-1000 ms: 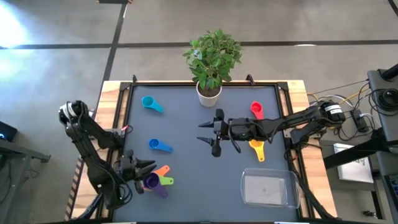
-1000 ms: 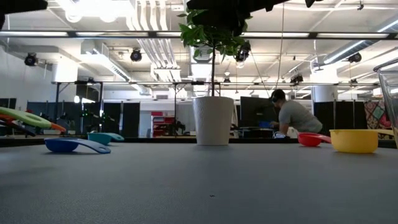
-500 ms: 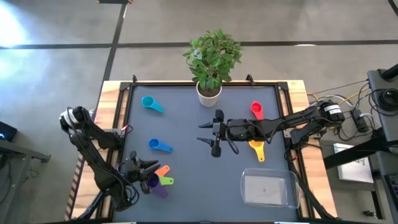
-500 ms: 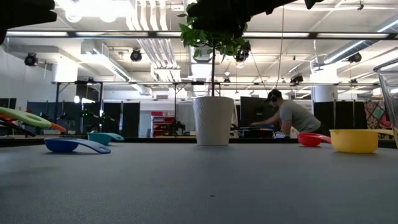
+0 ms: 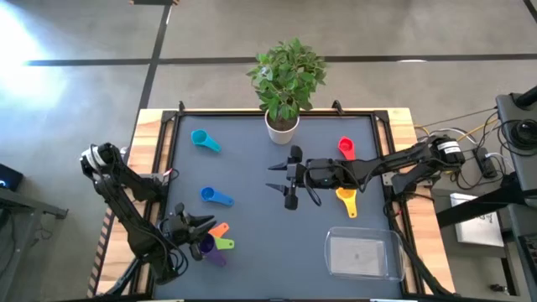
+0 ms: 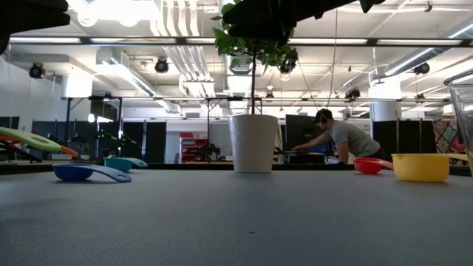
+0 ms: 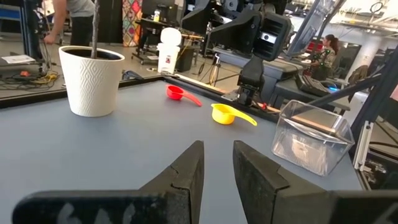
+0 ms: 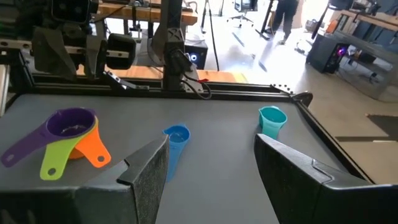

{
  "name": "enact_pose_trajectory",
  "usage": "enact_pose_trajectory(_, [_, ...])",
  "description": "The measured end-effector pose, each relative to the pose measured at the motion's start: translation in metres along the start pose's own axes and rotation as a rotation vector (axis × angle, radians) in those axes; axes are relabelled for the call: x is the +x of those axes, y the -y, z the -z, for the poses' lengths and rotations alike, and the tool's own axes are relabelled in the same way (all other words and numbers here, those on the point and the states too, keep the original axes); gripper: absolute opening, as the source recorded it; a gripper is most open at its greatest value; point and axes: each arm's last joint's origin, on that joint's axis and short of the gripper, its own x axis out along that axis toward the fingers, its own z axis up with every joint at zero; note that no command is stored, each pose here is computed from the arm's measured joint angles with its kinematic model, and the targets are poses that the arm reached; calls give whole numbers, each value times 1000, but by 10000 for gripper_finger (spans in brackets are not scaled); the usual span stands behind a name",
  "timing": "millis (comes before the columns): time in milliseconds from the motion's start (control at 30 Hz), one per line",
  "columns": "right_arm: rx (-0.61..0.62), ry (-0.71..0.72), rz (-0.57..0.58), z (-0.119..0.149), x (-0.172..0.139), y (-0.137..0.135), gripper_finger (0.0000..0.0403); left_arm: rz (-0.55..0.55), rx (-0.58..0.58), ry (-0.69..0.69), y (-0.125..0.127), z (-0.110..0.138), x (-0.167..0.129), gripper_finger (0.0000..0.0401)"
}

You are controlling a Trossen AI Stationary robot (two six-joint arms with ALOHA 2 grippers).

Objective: Nest measuring cups in basket
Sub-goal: Stack the yellow measuring cup on top of the violet measuring cup

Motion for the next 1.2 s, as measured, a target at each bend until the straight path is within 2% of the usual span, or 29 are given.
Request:
enact_pose_trajectory(267, [-2,-60,73,4,-2,5,226,-3,0,0,0,0,1,68])
enact_pose_trajectory(500, [11,-150,80,8,-11,7,226,-38,-16,-40,-5,-9,7,68])
enact_pose_trajectory(733, [34,-233,81,13,-17,8,226,-118,1,-112,-26,-12,22,68])
enact_pose_trajectory(833, [48,-265,78,16,-19,6,226,-137,-32,-146,-40,-16,24,67])
enact_pose_trajectory(1067, [59,-287,62,23,-22,1,226,-116,-125,-183,-64,-23,20,56])
enact_pose_trajectory(1200, [69,-297,-4,26,-23,-4,226,-48,-176,-277,-61,-23,19,51])
